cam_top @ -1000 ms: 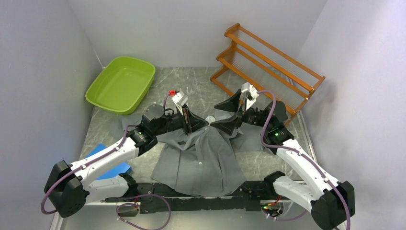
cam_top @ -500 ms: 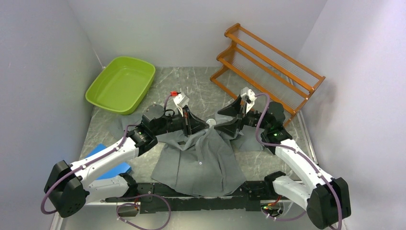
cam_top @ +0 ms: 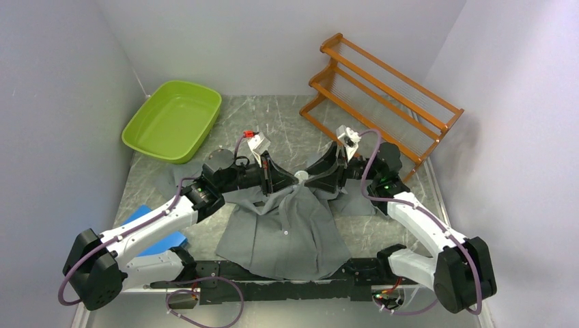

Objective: Pin the brooch onto the clothing
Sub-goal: Pin the brooch to the clothes.

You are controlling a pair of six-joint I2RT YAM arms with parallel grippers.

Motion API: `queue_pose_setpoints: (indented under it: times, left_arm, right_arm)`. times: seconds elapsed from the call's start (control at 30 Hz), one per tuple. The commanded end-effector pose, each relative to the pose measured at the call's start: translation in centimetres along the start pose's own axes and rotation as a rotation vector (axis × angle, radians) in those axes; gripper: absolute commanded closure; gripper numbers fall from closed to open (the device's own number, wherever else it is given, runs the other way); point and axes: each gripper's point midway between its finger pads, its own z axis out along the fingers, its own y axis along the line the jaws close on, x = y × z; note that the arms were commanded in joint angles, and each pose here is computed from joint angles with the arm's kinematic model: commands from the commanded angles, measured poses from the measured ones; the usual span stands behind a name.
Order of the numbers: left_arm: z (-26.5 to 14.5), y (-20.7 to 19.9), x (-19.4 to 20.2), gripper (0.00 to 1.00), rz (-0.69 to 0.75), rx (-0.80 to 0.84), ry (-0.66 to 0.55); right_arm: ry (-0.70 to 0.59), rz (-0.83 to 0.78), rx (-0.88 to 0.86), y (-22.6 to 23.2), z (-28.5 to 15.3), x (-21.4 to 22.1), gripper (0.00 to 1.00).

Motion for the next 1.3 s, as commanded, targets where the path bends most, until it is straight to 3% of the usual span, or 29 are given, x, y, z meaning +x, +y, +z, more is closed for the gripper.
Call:
queue_pose_setpoints:
  times: [0.0, 0.2, 0.87, 0.9, 1.03, 1.1, 1.27]
  left_arm:
    - [-0.2, -1.9, -2.1, 0.97, 0.050, 0.063, -0.047]
    - [-0.2, -1.9, -2.0, 0.97, 0.049, 0.061, -0.047]
    - [-0.3, -1.9, -2.3, 0.97, 0.052, 0.056, -0.053]
    - [-0.3, -1.9, -2.3, 0.97, 0.054, 0.056, -0.054]
    - [-0.4, -1.9, -2.4, 0.97, 0.055, 0.051, -0.056]
    - [-0.4, -1.9, -2.3, 0.97, 0.053, 0.051, -0.055]
    - [-0.4, -2.0, -2.4, 0.97, 0.053, 0.055, -0.058]
  right_arm:
    - [-0.020, -0.080, -0.055, 0.9, 0.5, -2.2, 0.51]
    - [0.013, -0.046, -0.068, 0.5, 1.3, -2.0, 0.53]
    - [0.053, -0.029, -0.058, -0.3, 1.9, -1.1, 0.87]
    - [0.053, -0.030, -0.059, -0.2, 1.9, -1.1, 0.86]
    - [0.045, -0.046, -0.052, 0.2, 1.6, -1.0, 0.57]
    - [0.037, -0.061, -0.045, 0.5, 1.3, -1.1, 0.48]
    - [0.016, -0.089, -0.037, 0.8, 0.8, -1.7, 0.52]
